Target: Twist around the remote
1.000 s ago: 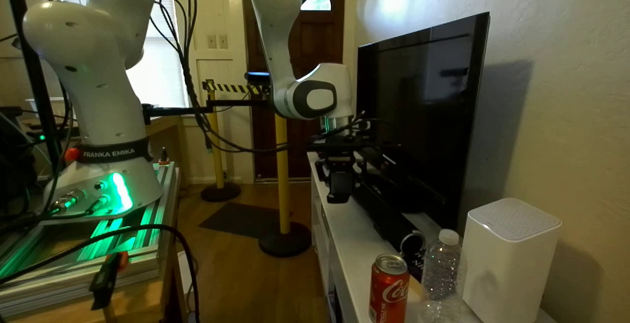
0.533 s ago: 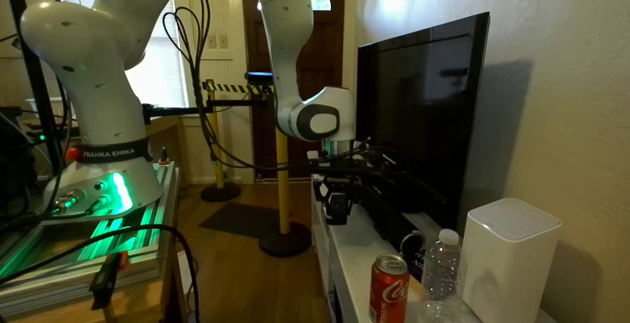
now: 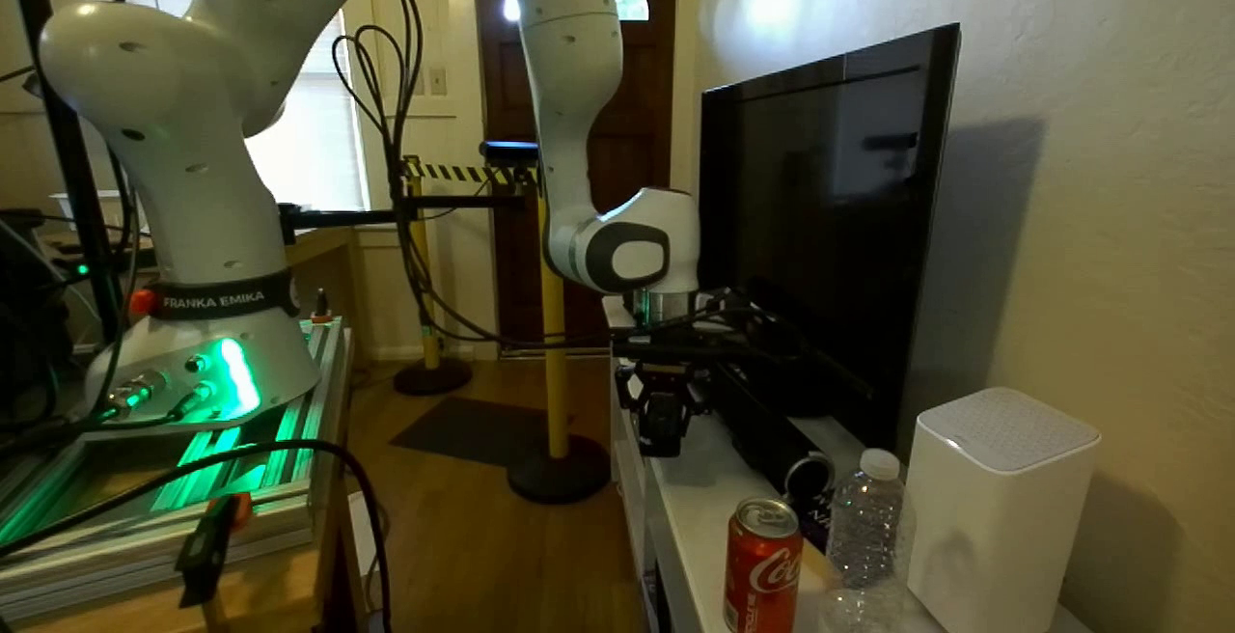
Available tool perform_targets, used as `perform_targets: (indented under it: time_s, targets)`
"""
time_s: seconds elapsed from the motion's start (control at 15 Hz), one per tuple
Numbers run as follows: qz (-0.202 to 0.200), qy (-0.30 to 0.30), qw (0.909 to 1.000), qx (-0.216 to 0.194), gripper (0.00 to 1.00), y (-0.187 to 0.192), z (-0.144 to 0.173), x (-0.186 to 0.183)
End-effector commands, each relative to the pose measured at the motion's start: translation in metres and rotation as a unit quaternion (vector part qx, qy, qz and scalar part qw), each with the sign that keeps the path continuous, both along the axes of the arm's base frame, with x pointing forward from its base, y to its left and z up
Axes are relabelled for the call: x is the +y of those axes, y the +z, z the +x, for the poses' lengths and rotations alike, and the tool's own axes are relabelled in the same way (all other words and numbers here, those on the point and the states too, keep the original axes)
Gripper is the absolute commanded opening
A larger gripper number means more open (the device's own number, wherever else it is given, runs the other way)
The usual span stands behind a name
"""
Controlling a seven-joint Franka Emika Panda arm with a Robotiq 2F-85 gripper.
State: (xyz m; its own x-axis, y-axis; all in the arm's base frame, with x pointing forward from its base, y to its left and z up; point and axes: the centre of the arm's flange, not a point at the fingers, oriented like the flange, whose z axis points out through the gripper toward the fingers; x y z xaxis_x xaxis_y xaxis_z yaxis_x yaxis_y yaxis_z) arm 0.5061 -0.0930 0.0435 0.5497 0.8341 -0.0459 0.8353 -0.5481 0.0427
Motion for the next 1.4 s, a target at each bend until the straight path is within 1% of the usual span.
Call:
perform_targets:
  time_s: [0.0, 0.07, 0.33, 0.67, 1.0, 1.2, 1.27, 1.33]
  targets:
    - [-0.001, -0.003, 1.0, -0.003, 0.36, -0.003, 0.005, -0.003]
    - [0.002, 0.0, 1.0, -0.005, 0.36, -0.003, 0.006, -0.004]
    - [0.003, 0.045, 0.9989, -0.01, 0.36, -0.004, 0.017, -0.008]
    - [-0.001, 0.101, 0.9949, -0.003, 0.36, -0.011, 0.028, -0.011]
    - [0.0, 0.129, 0.9917, 0.004, 0.36, -0.021, 0.033, -0.011]
    - [0.005, 0.133, 0.991, 0.012, 0.36, -0.024, 0.035, -0.011]
    - [0.004, 0.135, 0.9908, 0.014, 0.69, -0.025, 0.035, -0.012]
    - [0.005, 0.136, 0.9906, 0.015, 0.79, -0.025, 0.036, -0.012]
